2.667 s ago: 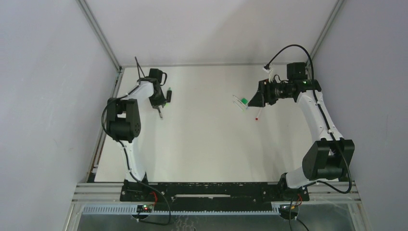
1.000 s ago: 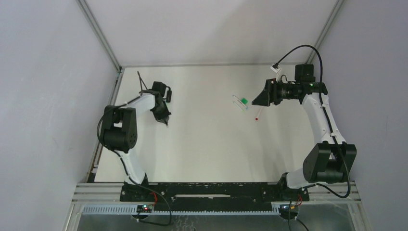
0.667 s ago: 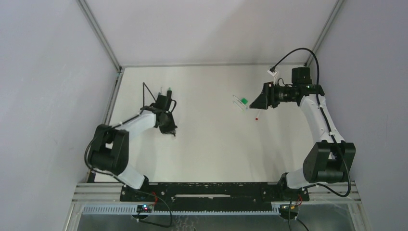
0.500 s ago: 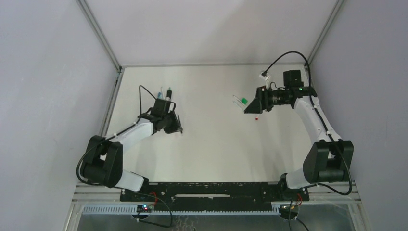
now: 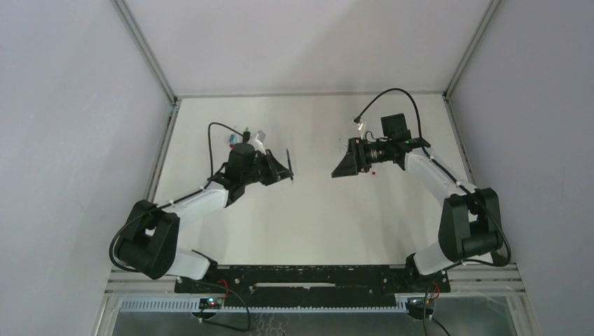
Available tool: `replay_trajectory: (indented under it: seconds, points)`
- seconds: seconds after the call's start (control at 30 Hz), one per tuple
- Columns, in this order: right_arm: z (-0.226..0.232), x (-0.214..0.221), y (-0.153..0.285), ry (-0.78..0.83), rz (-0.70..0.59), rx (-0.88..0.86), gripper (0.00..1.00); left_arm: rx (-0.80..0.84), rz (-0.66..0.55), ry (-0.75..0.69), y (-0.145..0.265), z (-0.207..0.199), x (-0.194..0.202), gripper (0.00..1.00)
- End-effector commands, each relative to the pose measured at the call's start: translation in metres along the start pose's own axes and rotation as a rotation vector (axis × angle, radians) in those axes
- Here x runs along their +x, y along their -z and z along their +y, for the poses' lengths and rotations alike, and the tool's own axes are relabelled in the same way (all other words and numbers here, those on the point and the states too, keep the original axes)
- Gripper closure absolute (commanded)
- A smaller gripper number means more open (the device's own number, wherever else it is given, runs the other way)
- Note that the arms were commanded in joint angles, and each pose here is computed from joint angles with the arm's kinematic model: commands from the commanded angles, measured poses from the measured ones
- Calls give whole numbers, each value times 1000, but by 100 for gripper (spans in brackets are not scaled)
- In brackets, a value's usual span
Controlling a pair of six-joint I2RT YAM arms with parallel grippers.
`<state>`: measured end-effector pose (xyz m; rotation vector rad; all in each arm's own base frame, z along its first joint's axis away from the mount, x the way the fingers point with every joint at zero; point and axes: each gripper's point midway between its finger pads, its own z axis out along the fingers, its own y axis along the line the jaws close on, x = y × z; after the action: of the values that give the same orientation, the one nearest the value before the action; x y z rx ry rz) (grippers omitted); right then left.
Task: Insert the pens into the pen caps
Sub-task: Pick up the pen from the center of the board.
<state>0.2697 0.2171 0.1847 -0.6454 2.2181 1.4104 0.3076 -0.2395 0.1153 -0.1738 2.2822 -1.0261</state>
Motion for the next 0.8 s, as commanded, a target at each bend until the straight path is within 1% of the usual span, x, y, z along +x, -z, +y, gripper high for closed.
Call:
replay_trajectory:
  seconds: [0.0, 0.03, 0.17, 0.23, 0.47, 0.77]
  points:
    - [1, -32, -16, -90, -78, -87, 33, 216, -4, -74, -7, -51, 4, 100]
    - [1, -38, -20, -87, -91, -98, 33, 240, 0, -84, -7, -58, 7, 100]
    - [13, -60, -37, 6, -149, -137, 32, 318, 14, -122, -8, -83, 13, 100]
    - [14, -64, -46, 6, -154, -133, 32, 348, 15, -129, -7, -93, 15, 100]
    - [4, -66, -59, -3, -168, -72, 33, 431, 14, -112, -7, -109, 17, 100]
    - [4, -62, -73, -17, -159, -51, 36, 497, 12, -106, -4, -125, 18, 100]
